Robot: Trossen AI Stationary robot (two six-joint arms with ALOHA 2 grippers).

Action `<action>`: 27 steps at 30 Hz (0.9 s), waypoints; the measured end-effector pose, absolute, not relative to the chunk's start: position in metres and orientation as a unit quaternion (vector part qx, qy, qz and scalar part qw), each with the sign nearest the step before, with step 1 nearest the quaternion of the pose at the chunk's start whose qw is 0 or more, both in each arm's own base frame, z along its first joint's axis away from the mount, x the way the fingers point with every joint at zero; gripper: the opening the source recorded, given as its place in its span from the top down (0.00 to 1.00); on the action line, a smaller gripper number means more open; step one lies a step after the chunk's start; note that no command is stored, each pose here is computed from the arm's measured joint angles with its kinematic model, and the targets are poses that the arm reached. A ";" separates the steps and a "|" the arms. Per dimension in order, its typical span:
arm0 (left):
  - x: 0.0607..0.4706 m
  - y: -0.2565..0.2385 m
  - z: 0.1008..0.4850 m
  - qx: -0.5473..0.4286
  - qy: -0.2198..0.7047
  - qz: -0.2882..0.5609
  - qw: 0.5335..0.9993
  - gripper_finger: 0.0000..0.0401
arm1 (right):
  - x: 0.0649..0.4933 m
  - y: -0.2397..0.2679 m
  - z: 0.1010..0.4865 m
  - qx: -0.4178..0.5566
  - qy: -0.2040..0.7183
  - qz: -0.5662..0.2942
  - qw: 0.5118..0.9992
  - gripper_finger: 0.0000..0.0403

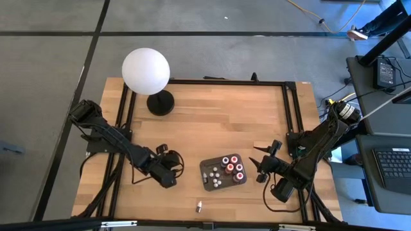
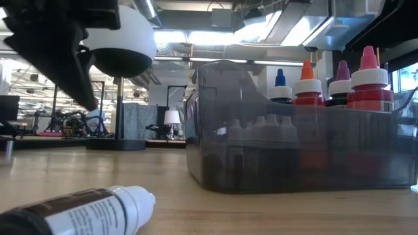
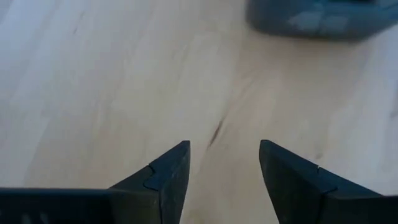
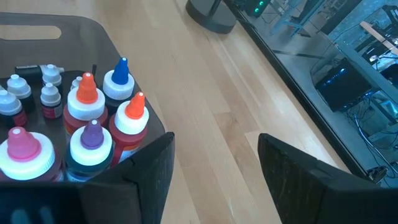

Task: Pick & Place food coloring
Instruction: Put the small food coloring bottle into the black bin

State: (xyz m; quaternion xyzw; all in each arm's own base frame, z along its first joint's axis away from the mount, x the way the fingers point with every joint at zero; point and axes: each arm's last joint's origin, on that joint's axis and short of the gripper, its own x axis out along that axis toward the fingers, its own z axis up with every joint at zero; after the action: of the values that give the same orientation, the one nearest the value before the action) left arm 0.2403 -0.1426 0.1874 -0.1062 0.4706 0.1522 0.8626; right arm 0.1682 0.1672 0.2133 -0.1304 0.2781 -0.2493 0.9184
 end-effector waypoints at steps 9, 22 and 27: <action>0.242 -0.142 0.187 -0.103 0.489 0.122 0.858 0.56 | 0.168 0.167 0.213 -0.130 0.278 -0.249 0.918 0.42; 0.274 -0.152 0.209 -0.065 0.364 -0.051 0.928 0.62 | 0.168 0.167 0.213 -0.130 0.278 -0.249 0.918 0.42; 0.279 -0.156 0.217 -0.035 0.323 -0.075 0.943 0.66 | 0.168 0.167 0.213 -0.130 0.278 -0.249 0.919 0.42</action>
State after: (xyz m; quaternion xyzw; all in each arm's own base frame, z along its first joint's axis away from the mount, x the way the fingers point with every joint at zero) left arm 0.2794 -0.1555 0.2168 -0.0351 0.3231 -0.0748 0.9427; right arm 0.1682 0.1673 0.2133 -0.1300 0.2779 -0.2494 0.9185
